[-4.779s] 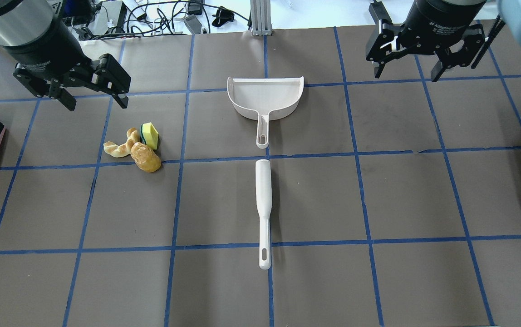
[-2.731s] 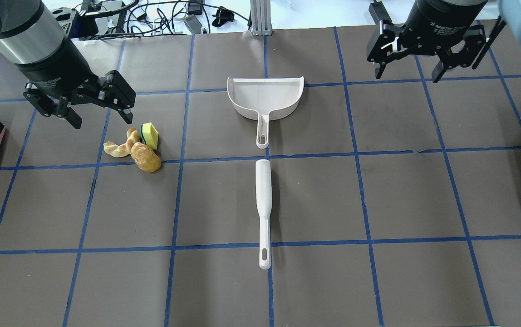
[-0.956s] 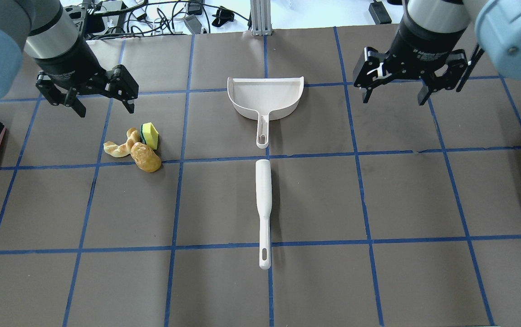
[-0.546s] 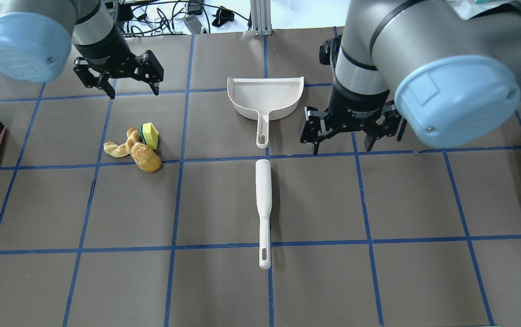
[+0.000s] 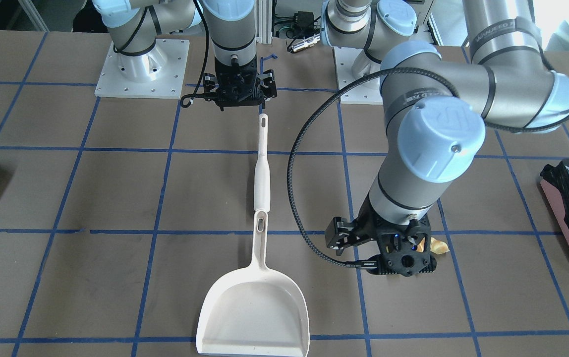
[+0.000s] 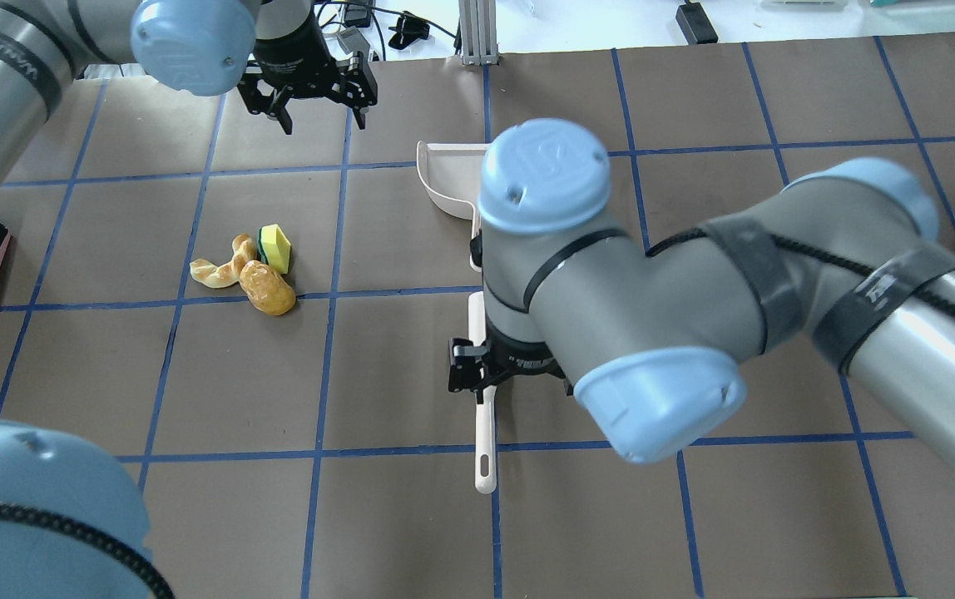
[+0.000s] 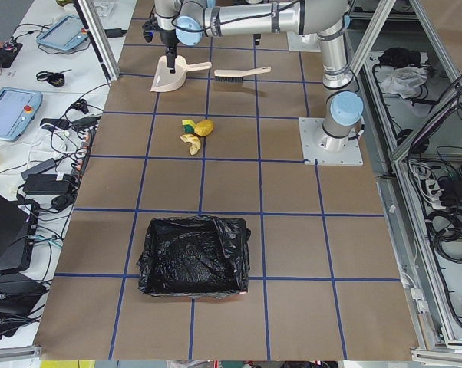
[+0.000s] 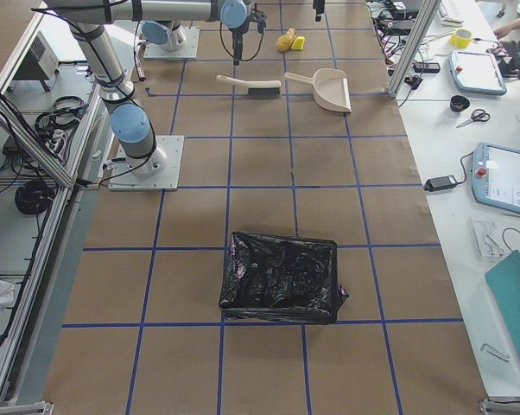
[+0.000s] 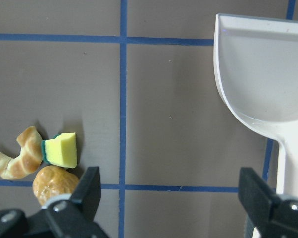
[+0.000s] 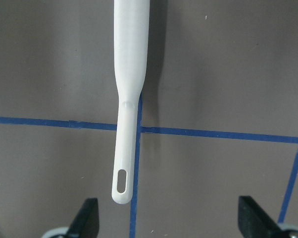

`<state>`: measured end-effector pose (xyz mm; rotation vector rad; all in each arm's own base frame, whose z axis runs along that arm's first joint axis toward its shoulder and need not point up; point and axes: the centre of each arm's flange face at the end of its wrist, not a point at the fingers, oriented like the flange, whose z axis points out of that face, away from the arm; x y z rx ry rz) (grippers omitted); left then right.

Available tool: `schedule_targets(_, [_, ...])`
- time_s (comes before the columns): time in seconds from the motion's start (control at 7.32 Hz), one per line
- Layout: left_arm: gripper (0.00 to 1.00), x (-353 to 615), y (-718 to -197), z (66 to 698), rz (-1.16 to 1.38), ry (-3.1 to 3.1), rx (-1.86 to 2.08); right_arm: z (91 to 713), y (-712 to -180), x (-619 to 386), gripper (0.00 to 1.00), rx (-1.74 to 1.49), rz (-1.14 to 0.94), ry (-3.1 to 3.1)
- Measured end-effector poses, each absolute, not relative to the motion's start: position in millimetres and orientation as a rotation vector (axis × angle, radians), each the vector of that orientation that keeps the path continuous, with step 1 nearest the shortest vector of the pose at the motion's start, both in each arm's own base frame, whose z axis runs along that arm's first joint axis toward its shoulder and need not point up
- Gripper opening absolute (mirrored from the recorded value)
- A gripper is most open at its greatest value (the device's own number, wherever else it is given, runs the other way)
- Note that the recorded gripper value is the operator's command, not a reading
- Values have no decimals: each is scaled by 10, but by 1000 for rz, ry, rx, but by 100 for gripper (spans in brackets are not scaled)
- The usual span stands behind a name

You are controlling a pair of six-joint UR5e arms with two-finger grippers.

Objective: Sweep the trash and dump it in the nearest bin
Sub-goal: 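Grasp the white dustpan with the left gripper while the right grasps the brush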

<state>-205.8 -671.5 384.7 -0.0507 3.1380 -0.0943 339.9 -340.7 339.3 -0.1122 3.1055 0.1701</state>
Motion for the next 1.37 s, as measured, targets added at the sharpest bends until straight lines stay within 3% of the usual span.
schedule_targets(0.41, [91,-2684,-6688,3491,-33,3139,-47,2535,-3144,3786,98,2,229,3129])
schedule_targets(0.68, [90,-3008,-6489,3164,-23,3141,-16,2227,-3034,3993,92,1,240,3149])
schedule_targets(1.09, [86,-3289,-6305,2867,-35,3145,64,2177,-3011,4015,63,-4,240,3159])
schedule_targets(1.37, [86,-3501,-6179,2720,-5,3138,130,2199,-3056,3969,57,1,240,3157])
